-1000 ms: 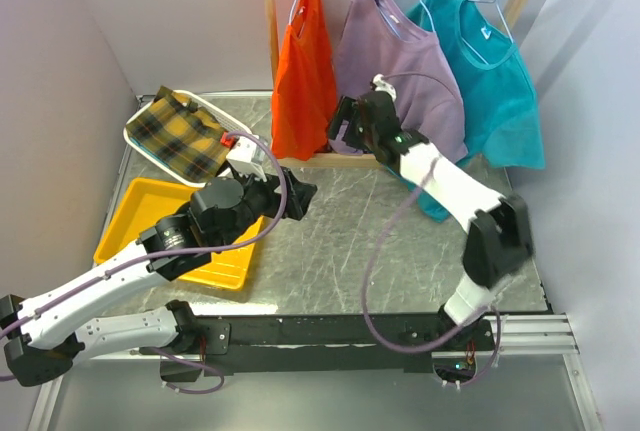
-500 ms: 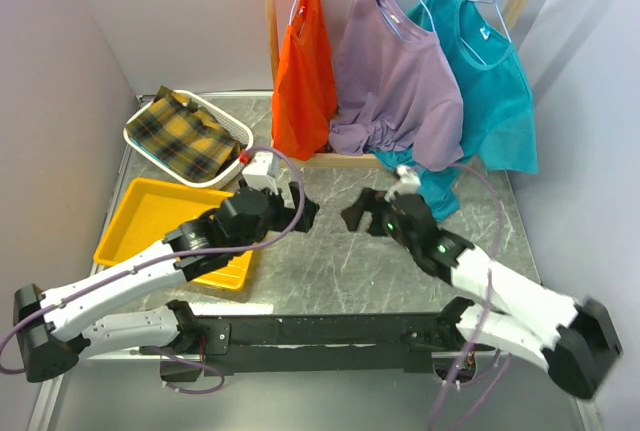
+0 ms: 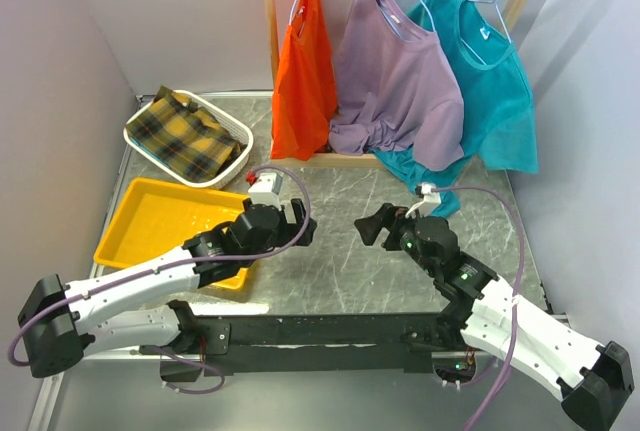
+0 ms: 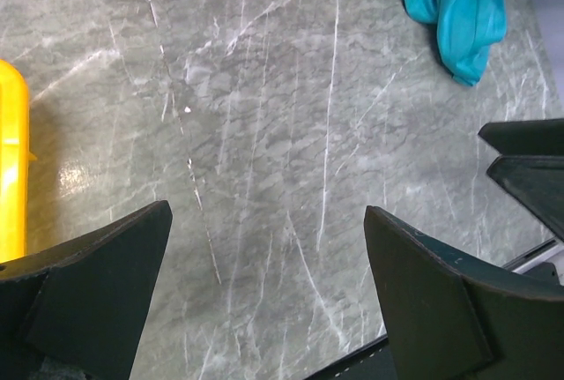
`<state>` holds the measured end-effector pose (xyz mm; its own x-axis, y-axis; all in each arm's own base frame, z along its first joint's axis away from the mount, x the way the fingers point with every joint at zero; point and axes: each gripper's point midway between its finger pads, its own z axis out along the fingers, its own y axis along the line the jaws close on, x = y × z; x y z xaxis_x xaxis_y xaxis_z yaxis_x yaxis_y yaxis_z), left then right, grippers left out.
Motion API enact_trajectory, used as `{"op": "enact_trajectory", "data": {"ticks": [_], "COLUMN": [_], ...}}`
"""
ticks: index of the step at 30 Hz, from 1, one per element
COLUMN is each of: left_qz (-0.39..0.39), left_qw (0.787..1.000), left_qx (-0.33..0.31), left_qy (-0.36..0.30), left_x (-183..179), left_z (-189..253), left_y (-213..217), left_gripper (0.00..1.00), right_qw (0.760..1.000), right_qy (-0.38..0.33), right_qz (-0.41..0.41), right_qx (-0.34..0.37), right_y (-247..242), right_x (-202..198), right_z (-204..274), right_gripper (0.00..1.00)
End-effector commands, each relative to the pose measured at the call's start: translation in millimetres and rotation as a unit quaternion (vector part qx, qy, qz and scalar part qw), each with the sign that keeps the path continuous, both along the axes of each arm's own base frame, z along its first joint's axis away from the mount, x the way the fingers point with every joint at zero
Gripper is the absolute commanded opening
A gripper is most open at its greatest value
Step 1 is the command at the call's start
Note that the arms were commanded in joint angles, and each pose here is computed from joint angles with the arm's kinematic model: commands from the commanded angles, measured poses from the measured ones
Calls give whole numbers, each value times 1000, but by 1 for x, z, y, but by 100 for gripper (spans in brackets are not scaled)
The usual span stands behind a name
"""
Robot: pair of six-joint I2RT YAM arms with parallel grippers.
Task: Place the t-shirt on the hanger
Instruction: Reset both arms
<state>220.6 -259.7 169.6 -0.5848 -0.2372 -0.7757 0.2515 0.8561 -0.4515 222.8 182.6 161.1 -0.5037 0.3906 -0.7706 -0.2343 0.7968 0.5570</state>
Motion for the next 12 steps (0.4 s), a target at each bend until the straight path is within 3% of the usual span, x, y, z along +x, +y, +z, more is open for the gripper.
{"op": "enact_trajectory", "data": {"ticks": [1, 12], "left_qz": [14, 1], "left_qw": [999, 996], "left_qx": [-42, -62], "left_qy": [-30, -57], "left_x": [7, 5], "left_z": [25, 42], "left_y": [-2, -1], "left_gripper": [96, 96], "right_qw": [1000, 1000], "right_qy": [-11, -17], "right_qz": [-7, -8], "right_qx": [-5, -14], "right_y": [-4, -7], "right_x": [1, 2], "right_z": [5, 8], "right_gripper": [100, 100]}}
